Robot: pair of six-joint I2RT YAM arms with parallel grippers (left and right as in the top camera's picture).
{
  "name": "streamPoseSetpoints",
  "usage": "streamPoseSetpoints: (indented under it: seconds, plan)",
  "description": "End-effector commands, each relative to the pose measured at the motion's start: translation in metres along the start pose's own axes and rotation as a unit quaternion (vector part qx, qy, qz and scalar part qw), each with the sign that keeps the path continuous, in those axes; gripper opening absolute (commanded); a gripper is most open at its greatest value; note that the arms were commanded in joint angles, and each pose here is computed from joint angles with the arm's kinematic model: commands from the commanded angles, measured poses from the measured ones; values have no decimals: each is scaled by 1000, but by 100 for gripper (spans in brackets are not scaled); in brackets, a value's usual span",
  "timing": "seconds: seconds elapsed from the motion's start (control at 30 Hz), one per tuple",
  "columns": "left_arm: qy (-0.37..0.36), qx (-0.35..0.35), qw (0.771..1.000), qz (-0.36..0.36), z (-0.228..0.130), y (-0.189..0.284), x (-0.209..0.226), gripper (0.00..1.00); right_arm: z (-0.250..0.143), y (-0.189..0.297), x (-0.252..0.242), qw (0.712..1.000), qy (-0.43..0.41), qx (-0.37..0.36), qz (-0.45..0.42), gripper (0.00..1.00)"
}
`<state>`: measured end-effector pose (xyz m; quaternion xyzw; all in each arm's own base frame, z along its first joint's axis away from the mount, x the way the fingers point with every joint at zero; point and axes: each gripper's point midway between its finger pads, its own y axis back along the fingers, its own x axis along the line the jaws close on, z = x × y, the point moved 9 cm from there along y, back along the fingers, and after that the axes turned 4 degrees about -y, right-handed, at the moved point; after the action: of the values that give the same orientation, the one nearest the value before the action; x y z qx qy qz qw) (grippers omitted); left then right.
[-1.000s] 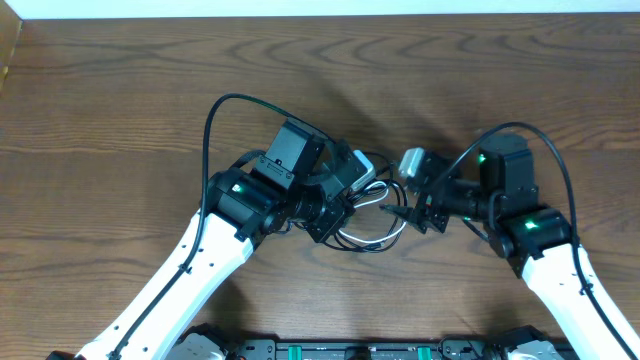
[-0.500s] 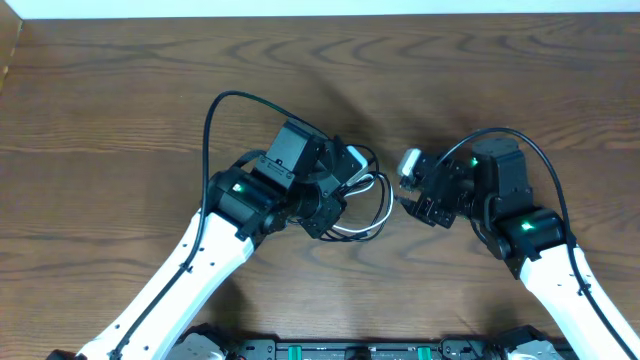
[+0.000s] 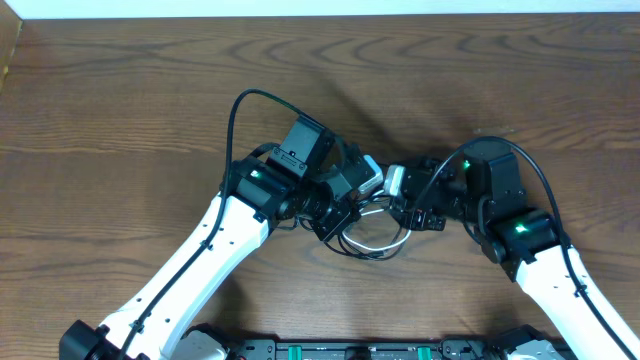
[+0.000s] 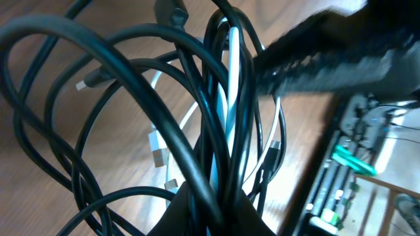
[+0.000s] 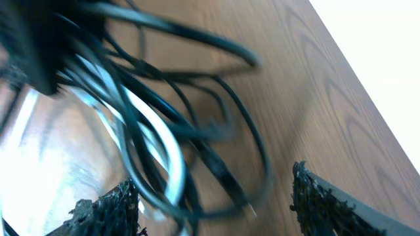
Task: Untangle cables
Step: 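Grasp the cable loops with the right gripper beside the left gripper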
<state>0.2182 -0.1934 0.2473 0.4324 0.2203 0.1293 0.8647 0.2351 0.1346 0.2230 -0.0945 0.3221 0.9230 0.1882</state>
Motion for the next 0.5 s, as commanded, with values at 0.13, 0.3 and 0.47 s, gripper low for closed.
streamPoseSetpoints:
  seconds: [0.13, 0.3, 0.47]
  plan:
    - [-66, -68, 986, -135, 14, 8, -26, 8, 17, -6, 13, 996, 47, -47, 54, 69]
    - [-77, -64, 984, -149, 15, 5, -35, 8, 19, -7, 11, 996, 52, -53, 48, 49]
    - [-93, -58, 981, -160, 17, 0, -46, 8, 20, -7, 10, 996, 55, -56, 45, 39]
